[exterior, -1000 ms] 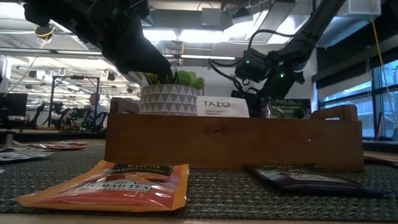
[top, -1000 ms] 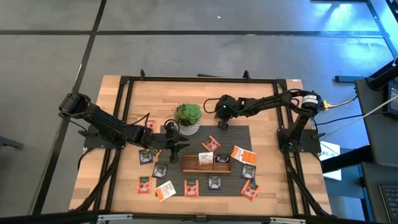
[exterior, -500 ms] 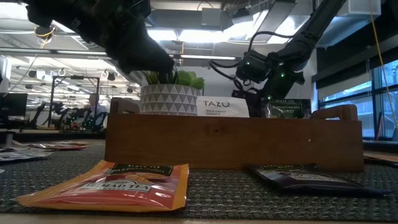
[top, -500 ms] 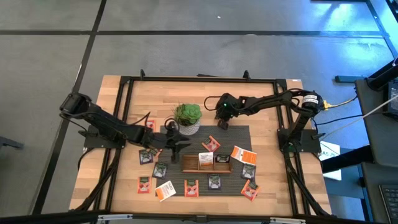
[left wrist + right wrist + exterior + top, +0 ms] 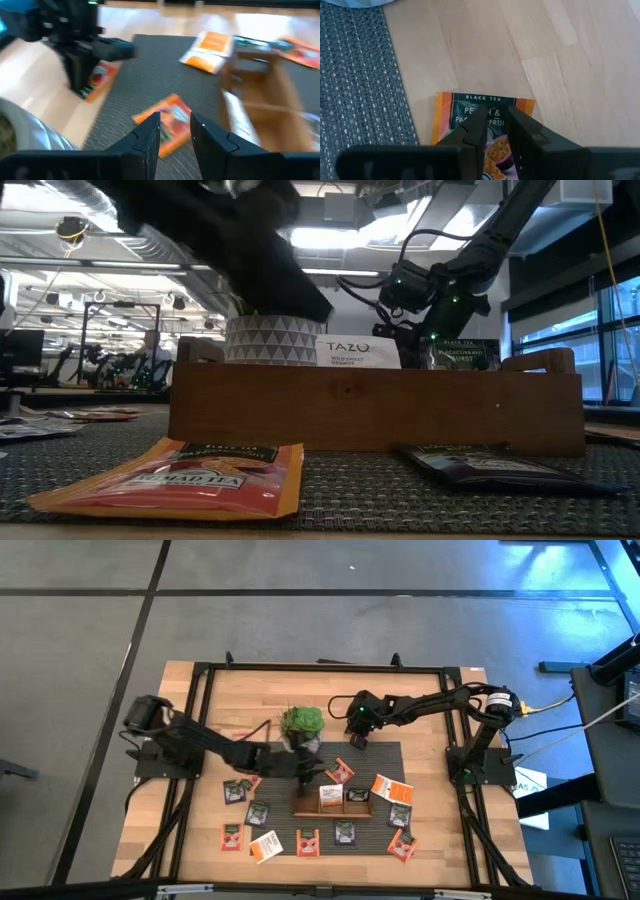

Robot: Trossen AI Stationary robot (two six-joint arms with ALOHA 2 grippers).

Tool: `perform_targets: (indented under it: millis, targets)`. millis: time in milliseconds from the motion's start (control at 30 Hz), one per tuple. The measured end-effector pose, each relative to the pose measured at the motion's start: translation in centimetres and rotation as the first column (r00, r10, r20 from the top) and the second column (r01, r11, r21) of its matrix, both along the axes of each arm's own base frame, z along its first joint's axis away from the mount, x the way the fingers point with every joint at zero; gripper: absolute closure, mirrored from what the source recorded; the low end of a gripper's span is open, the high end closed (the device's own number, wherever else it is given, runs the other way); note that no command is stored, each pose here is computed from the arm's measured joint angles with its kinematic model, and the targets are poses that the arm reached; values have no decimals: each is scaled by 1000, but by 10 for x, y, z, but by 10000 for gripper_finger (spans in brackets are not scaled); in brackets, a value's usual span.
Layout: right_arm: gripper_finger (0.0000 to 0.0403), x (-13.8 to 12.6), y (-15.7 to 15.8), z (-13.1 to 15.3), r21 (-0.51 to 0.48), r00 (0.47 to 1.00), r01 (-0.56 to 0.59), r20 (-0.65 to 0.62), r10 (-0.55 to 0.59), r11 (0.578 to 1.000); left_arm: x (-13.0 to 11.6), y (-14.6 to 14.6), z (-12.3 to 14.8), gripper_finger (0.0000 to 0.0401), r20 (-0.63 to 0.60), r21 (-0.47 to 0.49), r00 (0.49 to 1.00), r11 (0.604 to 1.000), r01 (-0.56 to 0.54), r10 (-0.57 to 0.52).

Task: Pick & Place Tea
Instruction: Put the orange tea bag into the left section of the wooden organizer

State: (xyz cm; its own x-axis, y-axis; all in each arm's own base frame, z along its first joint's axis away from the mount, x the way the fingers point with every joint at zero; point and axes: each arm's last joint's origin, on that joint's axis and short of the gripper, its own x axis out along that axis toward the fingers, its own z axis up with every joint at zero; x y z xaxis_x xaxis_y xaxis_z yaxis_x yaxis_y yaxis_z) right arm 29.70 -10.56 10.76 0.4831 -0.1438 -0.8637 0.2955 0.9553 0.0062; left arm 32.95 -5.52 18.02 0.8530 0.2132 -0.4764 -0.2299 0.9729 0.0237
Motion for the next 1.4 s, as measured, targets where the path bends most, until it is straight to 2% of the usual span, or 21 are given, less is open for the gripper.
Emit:
perform_targets:
  millis: [133, 267, 433, 500, 667, 867, 1033, 1200, 1400]
  targets:
    - [326, 0, 0, 0, 4, 1000, 5, -1, -5, 1000, 26, 15, -5, 295, 0, 0, 998, 998, -71, 71]
    - [326, 0, 0, 0, 5, 1000, 5, -3, -5, 1000, 52, 26, -9, 296, -16, 58, 995, 994, -93, 94]
    - [327, 0, 0, 0, 5, 1000, 5, -4, -5, 1000, 80, 23, -7, 298, -58, 119, 997, 992, -35, 43]
    - [327, 0, 0, 0, 6, 1000, 5, -5, -5, 1000, 86, 20, 2, 297, -81, 154, 996, 988, -28, 41]
    - [327, -1, 0, 0, 6, 1000, 5, -7, -5, 1000, 88, 19, 16, 294, -144, 231, 981, 968, -96, 131]
    - [327, -1, 1, -1, 8, 1000, 3, -13, -3, 1000, 83, 12, 20, 298, -190, 215, 973, 973, -86, 128]
    - [327, -1, 1, -1, 11, 1000, 6, -16, -5, 1000, 86, 15, 21, 297, -151, 186, 978, 976, -113, 143]
    - [327, -2, 1, 0, 19, 1000, 20, -15, -19, 1000, 95, 17, 16, 299, -114, 215, 988, 974, -77, 103]
    - [327, -2, 0, -1, 23, 1000, 27, -15, -26, 999, 106, 29, 25, 301, -183, 258, 980, 966, -32, 81]
